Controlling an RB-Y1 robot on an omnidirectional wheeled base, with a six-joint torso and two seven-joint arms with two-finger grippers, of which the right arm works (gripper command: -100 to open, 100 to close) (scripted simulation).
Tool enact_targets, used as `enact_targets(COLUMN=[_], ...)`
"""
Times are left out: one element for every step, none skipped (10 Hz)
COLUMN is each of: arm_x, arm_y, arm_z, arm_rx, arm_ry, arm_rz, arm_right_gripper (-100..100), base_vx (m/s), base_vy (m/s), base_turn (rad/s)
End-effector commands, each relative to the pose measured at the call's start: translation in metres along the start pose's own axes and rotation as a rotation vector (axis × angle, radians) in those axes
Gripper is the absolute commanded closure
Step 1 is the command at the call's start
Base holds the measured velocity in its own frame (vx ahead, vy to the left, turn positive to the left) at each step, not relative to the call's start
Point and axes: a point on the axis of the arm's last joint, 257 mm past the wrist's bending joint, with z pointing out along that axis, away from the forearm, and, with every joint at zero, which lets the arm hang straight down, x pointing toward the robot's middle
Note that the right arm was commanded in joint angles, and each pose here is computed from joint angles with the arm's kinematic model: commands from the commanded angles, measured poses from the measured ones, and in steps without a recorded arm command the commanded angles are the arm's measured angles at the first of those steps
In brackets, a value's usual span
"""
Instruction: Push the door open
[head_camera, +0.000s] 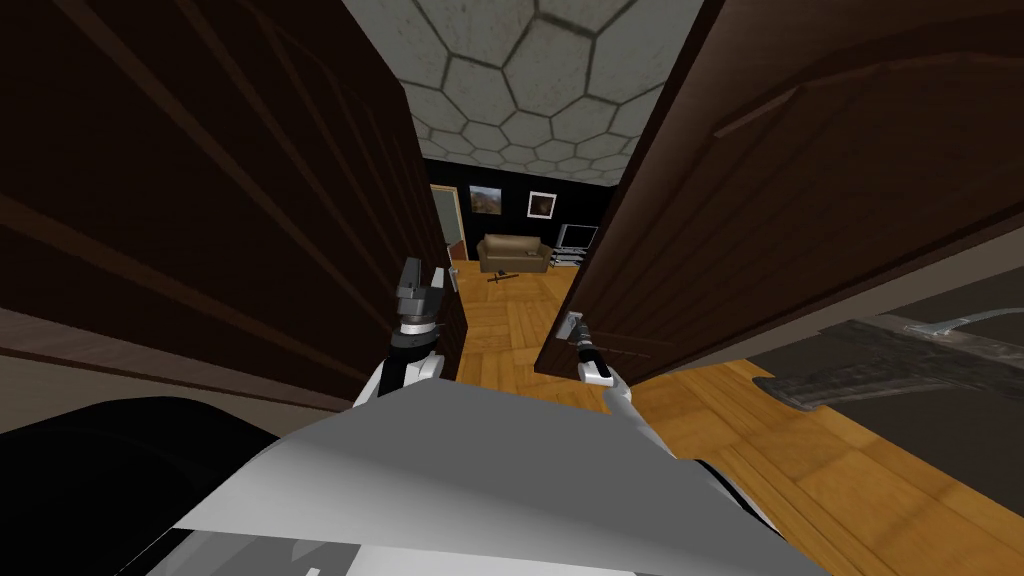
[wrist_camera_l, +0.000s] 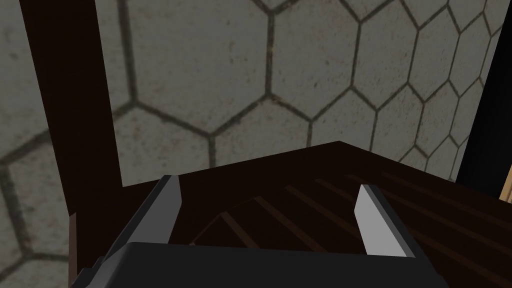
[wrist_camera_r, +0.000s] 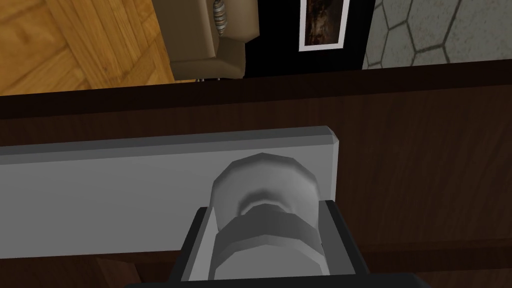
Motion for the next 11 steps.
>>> enact_targets(arm_x=[0.0008, 0.0008, 0.0008, 0.0008, -0.0018, -0.0025, -0.0037, -0.0046, -0.0056, -0.0066, -0.0077], arm_y=[-0.0033, -0.0033, -0.0033, -0.0033, -0.0045, -0.0039, -0.003, -0.0024, -0.0017, -0.0011, -0.0005], arm_z=[-0.0016, -0.0016, -0.0016, -0.0016, -0.0006, 0.0003, 0.0019, 0.0032, 0.0045, 0.0059, 0.0072], arm_rx=[0.007, 0.007, 0.007, 0.007, 0.009, 0.008, 0.006, 0.004, 0.003, 0.002, 0.0], arm_ry=[0.001, 0.001, 0.001, 0.001, -0.013, -0.019, -0.028, -0.035, -0.043, -0.051, -0.06], arm_rz=[0.001, 0.001, 0.001, 0.001, -0.001, -0.001, -0.002, -0.003, -0.004, -0.004, -0.005], arm_right_gripper=[100, 100, 100, 100, 100, 100, 100, 100, 100, 100, 100], base_vx=[-0.03, -0.02, -0.011, 0.0, 0.125, 0.167, 0.176, 0.182, 0.18, 0.197, 0.206], base_vy=[0.003, 0.001, 0.001, 0.0, 0.019, 0.026, 0.047, 0.06, 0.023, 0.012, 0.028], base_turn=[-0.002, -0.006, -0.004, 0.0, -0.083, -0.085, -0.08, -0.066, -0.069, -0.058, -0.073])
